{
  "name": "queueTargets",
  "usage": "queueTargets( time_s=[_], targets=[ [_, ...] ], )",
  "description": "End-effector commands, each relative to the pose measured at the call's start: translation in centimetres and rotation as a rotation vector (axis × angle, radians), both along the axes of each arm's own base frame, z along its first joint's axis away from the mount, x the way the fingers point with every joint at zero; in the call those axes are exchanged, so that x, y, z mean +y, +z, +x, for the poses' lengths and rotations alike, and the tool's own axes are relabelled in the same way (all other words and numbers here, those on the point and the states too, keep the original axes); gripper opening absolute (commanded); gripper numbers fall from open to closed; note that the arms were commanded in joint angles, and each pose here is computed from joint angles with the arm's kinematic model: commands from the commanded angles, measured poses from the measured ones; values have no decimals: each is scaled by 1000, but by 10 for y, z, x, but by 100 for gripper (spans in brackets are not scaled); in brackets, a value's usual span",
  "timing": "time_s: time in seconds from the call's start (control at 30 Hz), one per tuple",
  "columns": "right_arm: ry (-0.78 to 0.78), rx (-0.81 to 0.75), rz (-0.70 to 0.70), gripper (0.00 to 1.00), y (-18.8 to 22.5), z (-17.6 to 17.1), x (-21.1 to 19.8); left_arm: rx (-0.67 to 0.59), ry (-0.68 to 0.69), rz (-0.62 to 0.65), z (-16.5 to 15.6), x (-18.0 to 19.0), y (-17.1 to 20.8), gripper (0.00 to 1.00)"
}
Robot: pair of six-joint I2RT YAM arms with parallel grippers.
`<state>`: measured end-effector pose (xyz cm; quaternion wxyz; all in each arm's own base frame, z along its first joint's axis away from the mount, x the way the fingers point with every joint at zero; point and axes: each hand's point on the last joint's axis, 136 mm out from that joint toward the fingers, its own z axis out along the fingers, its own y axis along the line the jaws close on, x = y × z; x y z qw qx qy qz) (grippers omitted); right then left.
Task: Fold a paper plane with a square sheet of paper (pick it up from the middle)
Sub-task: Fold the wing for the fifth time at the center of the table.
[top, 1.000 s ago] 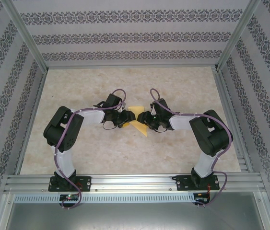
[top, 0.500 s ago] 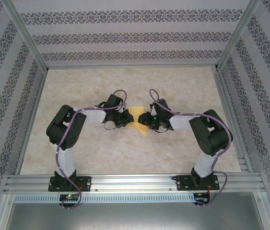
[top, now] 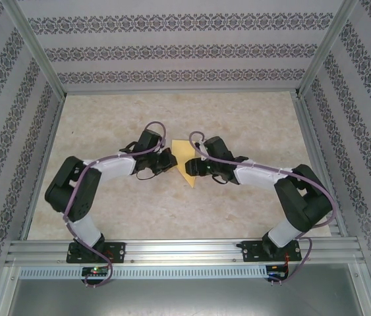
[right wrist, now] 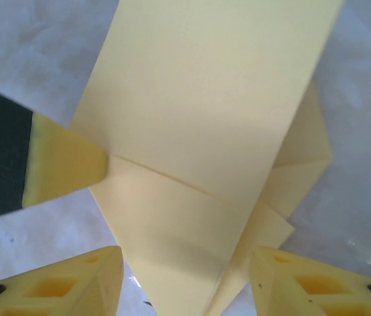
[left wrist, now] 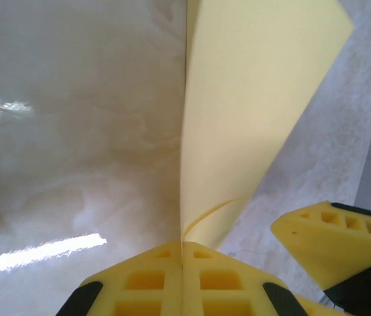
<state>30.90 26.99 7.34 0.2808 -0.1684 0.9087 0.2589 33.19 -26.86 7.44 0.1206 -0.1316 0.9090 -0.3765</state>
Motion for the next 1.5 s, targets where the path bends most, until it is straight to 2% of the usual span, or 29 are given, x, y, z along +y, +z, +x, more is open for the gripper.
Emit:
queueTargets(
  time_s=[0.0, 0.17, 0.3, 0.53, 0.73, 0.97, 1.23, 1.47],
  targets=[
    [55, -154, -84, 55, 10, 5, 3, -4, 93, 49, -6, 17, 2, 0],
    [87, -237, -113, 57, 12, 4, 14, -34, 183, 76, -10, 37, 12, 0],
    [76, -321, -79, 57, 27, 4, 18, -86, 229, 101, -12, 51, 29, 0],
    [30, -336, -32, 60, 51, 6, 15, -161, 262, 112, -12, 63, 58, 0],
    [82, -304, -3, 61, 43, 1, 29, -117, 242, 106, -12, 55, 38, 0],
    [256, -393, -25, 57, 30, -16, 59, -19, 215, 124, -12, 46, 4, 0],
    [394, -558, -44, 53, 11, -28, 88, -6, 241, 156, -12, 53, 4, 0],
    [428, -624, -76, 48, -7, -19, 100, 3, 240, 160, -12, 52, 6, 0]
  ],
)
